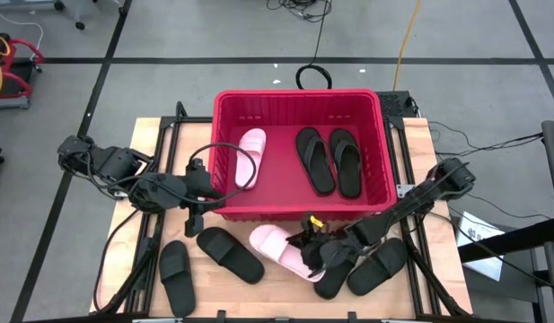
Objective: Pick and place slides into bin
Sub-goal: Put the pink slipper into the red bin
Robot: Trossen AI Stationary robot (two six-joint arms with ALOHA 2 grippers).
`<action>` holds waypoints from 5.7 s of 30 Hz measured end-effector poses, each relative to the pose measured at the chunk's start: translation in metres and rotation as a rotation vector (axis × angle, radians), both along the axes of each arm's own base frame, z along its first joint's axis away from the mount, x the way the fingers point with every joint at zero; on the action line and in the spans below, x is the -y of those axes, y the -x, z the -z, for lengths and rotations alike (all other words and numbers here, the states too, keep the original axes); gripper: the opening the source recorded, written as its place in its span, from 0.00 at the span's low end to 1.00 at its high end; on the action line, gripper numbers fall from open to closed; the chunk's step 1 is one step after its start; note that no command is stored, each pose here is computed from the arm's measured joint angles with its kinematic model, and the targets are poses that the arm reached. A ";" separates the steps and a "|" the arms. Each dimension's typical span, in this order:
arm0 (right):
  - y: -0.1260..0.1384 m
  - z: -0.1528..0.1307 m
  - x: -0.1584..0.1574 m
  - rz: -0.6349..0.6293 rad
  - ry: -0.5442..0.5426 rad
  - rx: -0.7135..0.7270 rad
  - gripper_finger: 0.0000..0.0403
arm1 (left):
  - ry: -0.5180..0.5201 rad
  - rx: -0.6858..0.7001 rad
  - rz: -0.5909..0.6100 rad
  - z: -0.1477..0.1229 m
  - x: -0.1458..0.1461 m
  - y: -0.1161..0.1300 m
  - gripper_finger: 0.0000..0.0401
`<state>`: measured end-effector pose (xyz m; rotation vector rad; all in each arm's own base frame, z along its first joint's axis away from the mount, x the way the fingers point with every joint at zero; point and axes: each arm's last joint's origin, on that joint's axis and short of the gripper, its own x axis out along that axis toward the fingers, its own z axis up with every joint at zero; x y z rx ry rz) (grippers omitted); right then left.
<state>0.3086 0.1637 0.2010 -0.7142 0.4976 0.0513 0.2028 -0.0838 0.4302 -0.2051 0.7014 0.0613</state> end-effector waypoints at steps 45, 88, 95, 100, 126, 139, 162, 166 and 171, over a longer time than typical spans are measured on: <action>0.086 -0.053 -0.080 -0.127 0.163 0.202 0.00 | 0.178 -0.054 0.041 0.001 0.004 0.001 0.23; 0.010 -0.140 0.178 0.925 0.029 0.672 0.00 | -0.185 0.000 0.172 0.000 0.000 0.000 0.23; -0.005 -0.106 0.218 0.922 -0.109 0.588 0.00 | -0.193 -0.004 0.138 0.000 -0.008 -0.003 0.23; -0.014 -0.081 0.241 0.939 -0.184 0.515 0.00 | -0.191 -0.004 0.072 0.000 -0.018 -0.007 0.23; -0.047 0.028 0.263 1.040 -0.302 0.247 0.00 | -0.205 -0.018 -0.032 0.000 -0.043 -0.013 0.23; -0.049 0.045 0.263 1.054 -0.353 0.216 0.00 | -0.196 -0.018 -0.037 0.000 -0.043 -0.013 0.23; -0.044 0.055 0.260 0.973 -0.329 0.117 0.01 | -0.195 -0.019 -0.037 0.000 -0.043 -0.013 0.23; -0.045 0.054 0.260 0.966 -0.336 0.126 0.02 | -0.195 -0.019 -0.036 0.000 -0.043 -0.013 0.23; -0.046 0.054 0.258 0.908 -0.382 0.107 0.02 | -0.196 -0.019 -0.036 0.000 -0.043 -0.013 0.23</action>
